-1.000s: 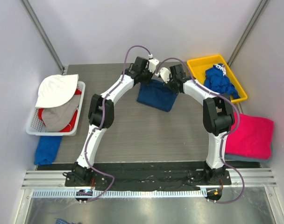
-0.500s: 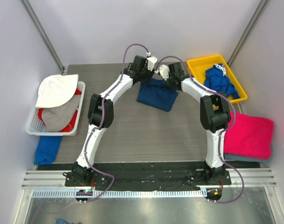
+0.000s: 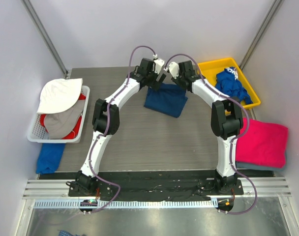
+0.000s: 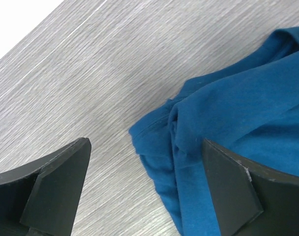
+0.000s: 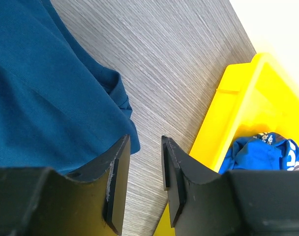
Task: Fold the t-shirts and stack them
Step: Fold the long partially folded tshirt into a neat square
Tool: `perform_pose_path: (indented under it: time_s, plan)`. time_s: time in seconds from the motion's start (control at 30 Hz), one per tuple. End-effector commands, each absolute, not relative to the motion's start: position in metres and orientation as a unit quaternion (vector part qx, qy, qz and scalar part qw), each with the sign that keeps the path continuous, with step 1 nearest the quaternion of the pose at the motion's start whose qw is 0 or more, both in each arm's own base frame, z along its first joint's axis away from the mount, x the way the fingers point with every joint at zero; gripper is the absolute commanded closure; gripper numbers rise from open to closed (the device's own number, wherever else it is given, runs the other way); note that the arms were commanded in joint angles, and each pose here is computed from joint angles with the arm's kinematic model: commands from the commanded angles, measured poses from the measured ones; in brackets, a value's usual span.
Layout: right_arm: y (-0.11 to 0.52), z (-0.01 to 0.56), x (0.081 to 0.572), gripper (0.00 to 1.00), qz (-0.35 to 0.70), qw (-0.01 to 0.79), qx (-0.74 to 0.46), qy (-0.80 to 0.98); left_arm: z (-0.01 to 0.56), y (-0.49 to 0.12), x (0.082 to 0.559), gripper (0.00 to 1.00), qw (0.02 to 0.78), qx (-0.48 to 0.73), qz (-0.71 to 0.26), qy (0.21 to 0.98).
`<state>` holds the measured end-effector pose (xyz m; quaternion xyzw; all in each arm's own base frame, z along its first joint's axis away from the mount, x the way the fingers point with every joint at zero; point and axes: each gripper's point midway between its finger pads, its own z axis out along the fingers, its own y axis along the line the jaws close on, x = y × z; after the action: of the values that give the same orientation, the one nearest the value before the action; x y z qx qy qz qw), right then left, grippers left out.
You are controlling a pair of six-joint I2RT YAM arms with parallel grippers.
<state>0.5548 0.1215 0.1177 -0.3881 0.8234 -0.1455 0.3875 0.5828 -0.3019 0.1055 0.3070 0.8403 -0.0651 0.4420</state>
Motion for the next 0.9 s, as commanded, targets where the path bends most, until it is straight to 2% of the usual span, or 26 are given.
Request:
perform_pose_path:
  time_s: [0.0, 0.3, 0.87]
  plan:
    - [0.123, 0.145, 0.558, 0.61, -0.138, 0.418, -0.367, 0.820, 0.183, -0.294, 0.595, 0.00, 0.516, 0.276, -0.054, 0.809]
    - [0.127, 0.142, 0.537, 0.61, -0.113, 0.419, -0.367, 0.823, 0.209, -0.297, 0.584, 0.00, 0.524, 0.275, -0.075, 0.802]
    - [0.127, 0.120, 0.557, 0.61, -0.133, 0.410, -0.370, 0.823, 0.148, -0.312, 0.598, 0.00, 0.495, 0.296, -0.071, 0.814]
